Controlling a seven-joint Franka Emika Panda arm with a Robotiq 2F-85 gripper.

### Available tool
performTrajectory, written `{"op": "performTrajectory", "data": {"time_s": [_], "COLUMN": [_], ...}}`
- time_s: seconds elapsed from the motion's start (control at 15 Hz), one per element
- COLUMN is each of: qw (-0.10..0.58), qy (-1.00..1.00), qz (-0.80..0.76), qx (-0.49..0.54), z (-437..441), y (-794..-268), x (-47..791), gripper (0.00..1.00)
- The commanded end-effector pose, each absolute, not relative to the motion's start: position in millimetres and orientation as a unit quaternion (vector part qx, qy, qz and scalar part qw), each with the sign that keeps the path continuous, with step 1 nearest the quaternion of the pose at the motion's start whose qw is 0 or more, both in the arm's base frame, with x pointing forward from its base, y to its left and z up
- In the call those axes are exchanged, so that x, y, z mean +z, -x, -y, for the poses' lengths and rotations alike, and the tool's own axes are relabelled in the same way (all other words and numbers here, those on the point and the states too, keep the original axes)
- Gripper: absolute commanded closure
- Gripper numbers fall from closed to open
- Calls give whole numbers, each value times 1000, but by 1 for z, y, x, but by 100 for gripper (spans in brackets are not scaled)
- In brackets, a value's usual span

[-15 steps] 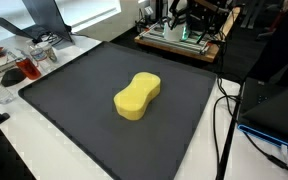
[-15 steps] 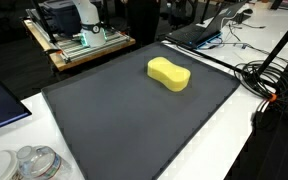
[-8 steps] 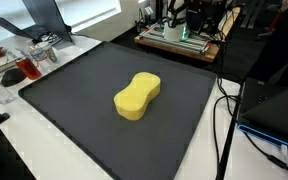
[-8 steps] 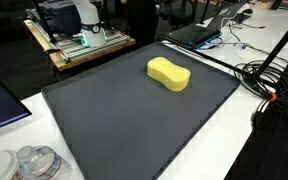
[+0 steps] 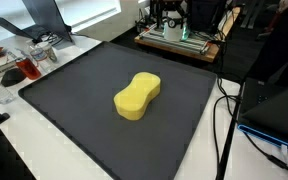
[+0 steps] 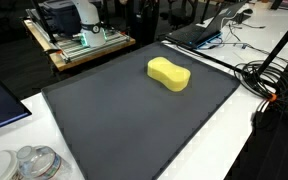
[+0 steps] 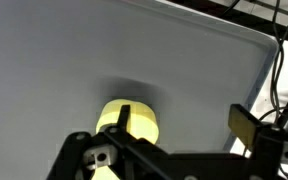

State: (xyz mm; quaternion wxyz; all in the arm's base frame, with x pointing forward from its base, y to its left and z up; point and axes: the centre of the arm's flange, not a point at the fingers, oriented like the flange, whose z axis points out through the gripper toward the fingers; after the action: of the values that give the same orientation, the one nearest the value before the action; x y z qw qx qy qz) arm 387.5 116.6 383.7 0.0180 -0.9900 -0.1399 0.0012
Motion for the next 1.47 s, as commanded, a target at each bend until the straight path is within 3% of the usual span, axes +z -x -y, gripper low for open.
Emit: {"op": "performTrajectory", "data": {"time_s": [0.0, 0.53, 1.2, 1.27, 1.4], "qw": [51, 64, 73, 52, 58], "qy": [990, 995, 991, 993, 992], "qz": [131, 79, 106, 96, 101], "qx": [-4, -13, -47, -48, -50], "z": [-54, 50, 77, 66, 70], "y": [-386, -441, -556, -523, -539], "x": [383, 384, 394, 395, 391], "gripper": [0, 0, 0, 0, 0]}}
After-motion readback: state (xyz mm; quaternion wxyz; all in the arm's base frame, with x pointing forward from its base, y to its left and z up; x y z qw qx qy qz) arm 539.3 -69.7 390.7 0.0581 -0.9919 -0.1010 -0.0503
